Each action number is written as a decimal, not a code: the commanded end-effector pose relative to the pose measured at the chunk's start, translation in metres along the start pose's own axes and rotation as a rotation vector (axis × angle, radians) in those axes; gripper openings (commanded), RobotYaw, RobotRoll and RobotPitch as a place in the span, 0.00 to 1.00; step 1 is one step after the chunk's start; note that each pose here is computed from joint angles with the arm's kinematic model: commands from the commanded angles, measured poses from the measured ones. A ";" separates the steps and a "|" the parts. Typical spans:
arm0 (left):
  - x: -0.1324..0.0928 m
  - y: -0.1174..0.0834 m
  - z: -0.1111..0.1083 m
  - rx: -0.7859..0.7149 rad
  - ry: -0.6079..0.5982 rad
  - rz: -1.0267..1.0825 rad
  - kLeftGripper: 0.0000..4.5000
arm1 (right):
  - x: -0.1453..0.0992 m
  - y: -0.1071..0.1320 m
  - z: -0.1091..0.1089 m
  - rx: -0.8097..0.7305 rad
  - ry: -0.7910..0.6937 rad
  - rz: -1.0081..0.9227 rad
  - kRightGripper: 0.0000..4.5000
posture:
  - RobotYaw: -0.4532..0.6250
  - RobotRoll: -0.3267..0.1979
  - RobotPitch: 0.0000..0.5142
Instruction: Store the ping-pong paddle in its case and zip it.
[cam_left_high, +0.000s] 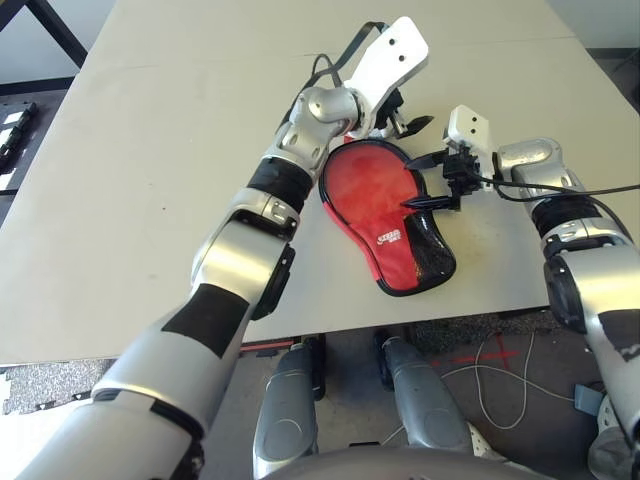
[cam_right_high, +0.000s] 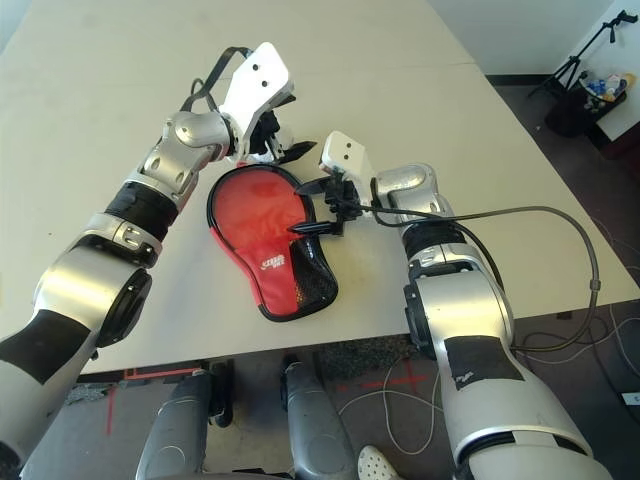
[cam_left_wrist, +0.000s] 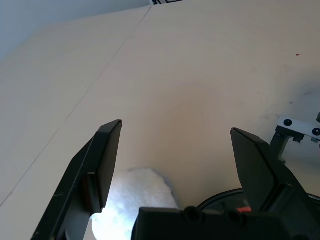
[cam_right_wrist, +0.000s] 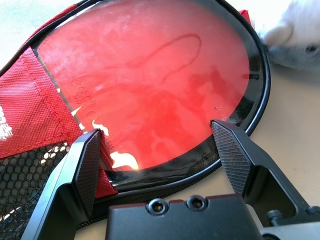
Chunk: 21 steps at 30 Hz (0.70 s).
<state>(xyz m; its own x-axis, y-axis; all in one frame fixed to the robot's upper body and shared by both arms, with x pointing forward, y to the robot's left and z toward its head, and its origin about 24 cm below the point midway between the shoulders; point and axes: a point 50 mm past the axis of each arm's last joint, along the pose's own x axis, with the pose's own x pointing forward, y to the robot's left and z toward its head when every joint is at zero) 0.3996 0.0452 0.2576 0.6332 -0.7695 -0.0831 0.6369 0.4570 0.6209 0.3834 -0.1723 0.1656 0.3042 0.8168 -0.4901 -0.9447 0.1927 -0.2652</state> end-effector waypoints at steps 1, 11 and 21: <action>-0.008 0.005 -0.006 -0.005 0.020 0.005 0.98 | 0.010 0.015 -0.031 0.084 0.110 0.047 1.00 | 0.40 0.62 0.57; -0.064 0.029 -0.034 0.053 0.122 0.026 0.98 | 0.010 0.015 -0.032 0.085 0.111 0.048 1.00 | 0.41 0.62 0.57; -0.108 0.013 -0.064 0.030 0.167 -0.067 0.98 | 0.010 0.014 -0.030 0.080 0.114 0.048 1.00 | 0.42 0.62 0.57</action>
<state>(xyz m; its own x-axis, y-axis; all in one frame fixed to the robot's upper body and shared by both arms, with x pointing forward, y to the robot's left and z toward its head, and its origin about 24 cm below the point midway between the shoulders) 0.3734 0.1622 0.2267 0.6877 -0.6858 -0.2382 0.6396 0.4169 0.6458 0.3836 -0.1723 0.1659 0.3070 0.8164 -0.4892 -0.9438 0.1948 -0.2671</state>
